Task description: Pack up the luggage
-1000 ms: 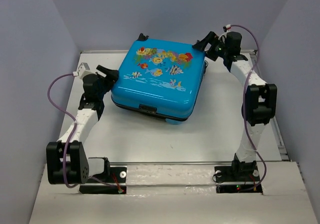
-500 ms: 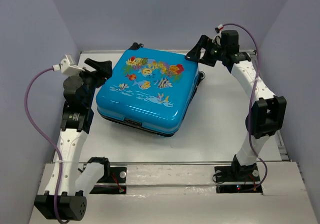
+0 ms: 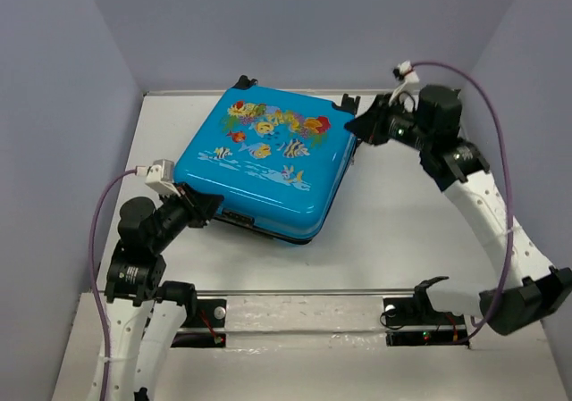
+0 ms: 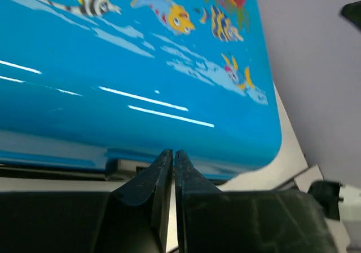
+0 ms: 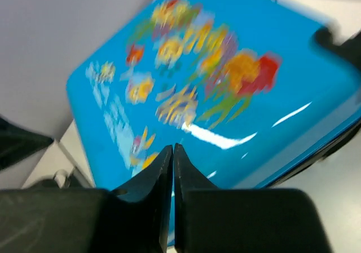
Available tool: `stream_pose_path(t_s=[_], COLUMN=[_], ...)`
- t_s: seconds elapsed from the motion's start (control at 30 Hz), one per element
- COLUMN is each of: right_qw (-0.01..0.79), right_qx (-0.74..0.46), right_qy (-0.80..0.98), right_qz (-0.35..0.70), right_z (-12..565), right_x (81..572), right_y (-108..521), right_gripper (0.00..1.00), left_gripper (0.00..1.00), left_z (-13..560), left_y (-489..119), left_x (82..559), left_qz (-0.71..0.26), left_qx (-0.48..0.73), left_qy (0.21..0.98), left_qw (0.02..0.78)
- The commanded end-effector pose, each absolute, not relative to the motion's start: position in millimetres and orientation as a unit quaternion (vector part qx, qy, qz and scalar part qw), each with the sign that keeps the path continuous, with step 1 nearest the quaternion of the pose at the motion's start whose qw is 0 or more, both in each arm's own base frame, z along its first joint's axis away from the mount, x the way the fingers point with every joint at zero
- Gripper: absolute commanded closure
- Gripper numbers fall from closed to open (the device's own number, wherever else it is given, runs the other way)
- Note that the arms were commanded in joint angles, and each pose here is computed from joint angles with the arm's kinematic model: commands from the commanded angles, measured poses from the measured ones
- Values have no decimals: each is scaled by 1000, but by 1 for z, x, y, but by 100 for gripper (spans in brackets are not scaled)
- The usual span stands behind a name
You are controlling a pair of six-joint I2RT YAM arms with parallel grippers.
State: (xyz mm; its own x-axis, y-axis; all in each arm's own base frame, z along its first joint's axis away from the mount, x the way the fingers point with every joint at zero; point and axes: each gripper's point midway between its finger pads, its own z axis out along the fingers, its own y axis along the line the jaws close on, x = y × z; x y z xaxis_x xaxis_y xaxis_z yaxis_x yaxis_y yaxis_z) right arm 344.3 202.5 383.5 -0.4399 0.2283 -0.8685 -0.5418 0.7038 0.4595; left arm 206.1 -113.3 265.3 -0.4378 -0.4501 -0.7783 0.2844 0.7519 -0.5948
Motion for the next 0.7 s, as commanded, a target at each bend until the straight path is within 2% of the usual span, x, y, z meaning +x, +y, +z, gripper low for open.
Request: stream_pose_path(t_s=[0.0, 0.03, 0.07, 0.1, 0.13, 0.23, 0.37, 0.6, 0.67], right_qw=[455, 447, 463, 444, 445, 402, 337, 373, 380], right_qx=[-142, -165, -174, -179, -193, -219, -242, -216, -221], right_qy=[799, 795, 778, 790, 779, 775, 786, 762, 763], right_qz=[367, 376, 388, 383, 397, 436, 458, 483, 473], right_z=[298, 282, 298, 272, 275, 250, 207, 198, 183], right_x=[287, 258, 247, 234, 213, 171, 137, 142, 144], right_y=[238, 249, 254, 254, 256, 260, 278, 291, 289], right_gripper=[93, 93, 93, 93, 93, 93, 93, 93, 89], left_gripper=[86, 88, 88, 89, 90, 90, 90, 89, 89], left_z=[247, 240, 247, 244, 245, 242, 206, 192, 193], left_y=[-141, -154, -160, -165, -171, -179, -178, -178, -176], left_x=[160, 149, 143, 140, 131, 118, 126, 142, 147], left_qz=[-391, -425, -443, -459, -477, -490, -468, -454, -447], left_qx=[43, 73, 93, 108, 132, 175, 151, 112, 100], left_qy=[799, 791, 779, 771, 761, 753, 786, 802, 804], left_qw=[454, 434, 434, 428, 419, 403, 374, 371, 378])
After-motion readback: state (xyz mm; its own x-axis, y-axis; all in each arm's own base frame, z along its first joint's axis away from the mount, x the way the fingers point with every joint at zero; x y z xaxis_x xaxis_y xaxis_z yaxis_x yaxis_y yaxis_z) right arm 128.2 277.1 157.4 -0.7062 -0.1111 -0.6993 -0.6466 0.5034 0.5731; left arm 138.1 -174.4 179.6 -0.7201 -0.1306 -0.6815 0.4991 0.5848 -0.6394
